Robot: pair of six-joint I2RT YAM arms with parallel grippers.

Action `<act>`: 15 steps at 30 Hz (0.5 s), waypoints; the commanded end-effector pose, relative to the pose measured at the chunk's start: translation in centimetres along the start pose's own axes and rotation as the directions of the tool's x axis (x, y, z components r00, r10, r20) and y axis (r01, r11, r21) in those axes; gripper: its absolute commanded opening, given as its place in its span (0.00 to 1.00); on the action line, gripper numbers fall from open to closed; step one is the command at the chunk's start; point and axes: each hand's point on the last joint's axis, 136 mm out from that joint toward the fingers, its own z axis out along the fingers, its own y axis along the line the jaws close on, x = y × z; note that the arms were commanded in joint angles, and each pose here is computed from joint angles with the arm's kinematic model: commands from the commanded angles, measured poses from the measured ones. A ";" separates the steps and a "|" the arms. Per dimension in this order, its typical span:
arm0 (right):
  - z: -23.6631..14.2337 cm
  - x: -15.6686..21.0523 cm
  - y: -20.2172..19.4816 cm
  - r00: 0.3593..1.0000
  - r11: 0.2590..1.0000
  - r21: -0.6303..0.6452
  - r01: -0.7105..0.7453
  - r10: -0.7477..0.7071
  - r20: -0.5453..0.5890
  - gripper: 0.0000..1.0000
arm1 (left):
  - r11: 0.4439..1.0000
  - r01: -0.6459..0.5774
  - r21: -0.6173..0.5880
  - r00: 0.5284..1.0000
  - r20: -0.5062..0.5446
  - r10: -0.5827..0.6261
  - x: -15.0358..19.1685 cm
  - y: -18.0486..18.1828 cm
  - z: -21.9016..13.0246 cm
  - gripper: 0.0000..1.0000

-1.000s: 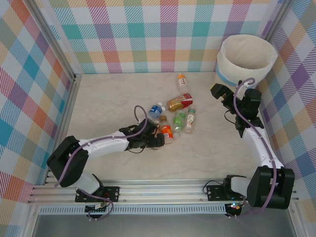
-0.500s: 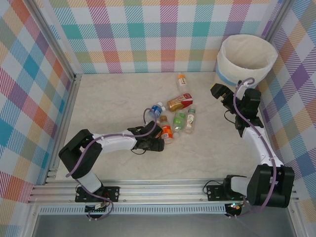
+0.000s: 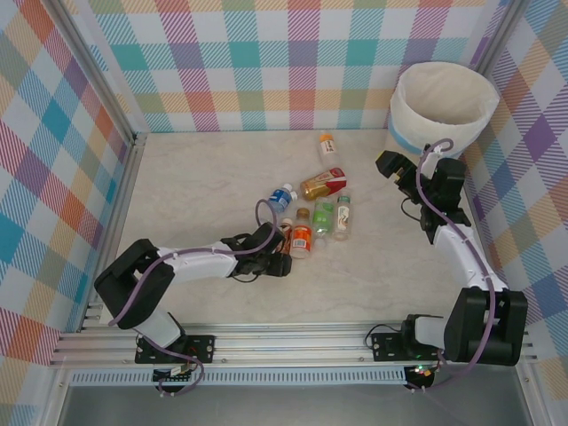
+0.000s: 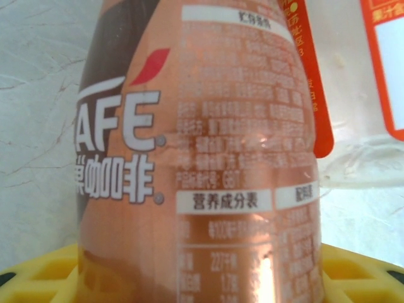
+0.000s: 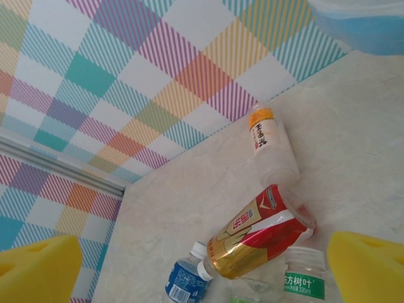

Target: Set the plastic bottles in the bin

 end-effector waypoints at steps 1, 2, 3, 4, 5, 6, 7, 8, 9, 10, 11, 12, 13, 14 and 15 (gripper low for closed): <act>0.7 1.5 2.6 0.991 0.988 -0.097 0.117 -0.123 -0.051 1.00 | 0.995 -0.033 0.093 0.996 0.085 0.025 -1.3 -1.9 -1.6 0.49; 0.9 2.2 3.1 0.988 0.985 -0.114 0.130 -0.138 -0.069 1.00 | 0.993 -0.046 0.107 0.993 0.111 0.034 -1.8 -2.2 -2.1 0.49; 1.1 2.9 3.6 0.985 0.981 -0.134 0.139 -0.151 -0.088 1.00 | 0.990 -0.067 0.124 0.990 0.132 0.050 -2.1 -2.6 -2.6 0.49; 1.4 3.6 4.1 0.981 0.977 -0.156 0.145 -0.163 -0.107 1.00 | 0.986 -0.090 0.140 0.985 0.156 0.068 -2.6 -3.0 -3.1 0.49; 1.6 4.4 4.6 0.977 0.974 -0.173 0.149 -0.171 -0.125 1.00 | 0.982 -0.108 0.155 0.981 0.179 0.079 -3.0 -3.4 -3.6 0.48; 1.9 5.1 5.1 0.973 0.970 -0.187 0.153 -0.180 -0.142 1.00 | 0.976 -0.128 0.174 0.974 0.210 0.090 -3.6 -3.9 -4.2 0.48; 2.3 5.8 5.4 0.970 0.969 -0.191 0.155 -0.185 -0.155 1.00 | 0.969 -0.147 0.197 0.965 0.244 0.097 -4.3 -4.5 -4.8 0.48; 2.6 6.3 5.4 0.970 0.971 -0.185 0.150 -0.181 -0.163 1.00 | 0.963 -0.161 0.217 0.957 0.274 0.099 -4.8 -5.0 -5.3 0.48; 2.8 6.8 5.5 0.970 0.972 -0.186 0.140 -0.173 -0.173 1.00 | 0.955 -0.174 0.239 0.947 0.306 0.096 -5.5 -5.6 -5.8 0.49; 3.1 7.3 5.7 0.969 0.972 -0.197 0.128 -0.164 -0.183 1.00 | 0.948 -0.185 0.260 0.939 0.332 0.092 -6.1 -6.3 -6.3 0.49; 3.3 7.9 6.0 0.969 0.970 -0.218 0.105 -0.150 -0.199 1.00 | 0.938 -0.196 0.285 0.930 0.358 0.086 -6.8 -6.9 -6.6 0.49; 3.4 8.6 6.6 0.964 0.965 -0.247 0.082 -0.140 -0.224 1.00 | 0.929 -0.206 0.307 0.923 0.375 0.080 -7.3 -7.6 -7.0 0.49; 3.5 9.2 7.1 0.958 0.960 -0.272 0.068 -0.140 -0.251 1.00 | 0.921 -0.214 0.325 0.918 0.388 0.076 -7.9 -8.3 -7.2 0.49; 3.6 9.9 7.6 0.948 0.955 -0.292 0.055 -0.141 -0.284 1.00 | 0.913 -0.221 0.343 0.918 0.390 0.076 -8.2 -8.9 -7.2 0.49; 3.7 10.7 7.9 0.939 0.954 -0.295 0.044 -0.141 -0.314 1.00 | 0.905 -0.231 0.358 0.916 0.393 0.078 -8.6 -9.5 -7.2 0.49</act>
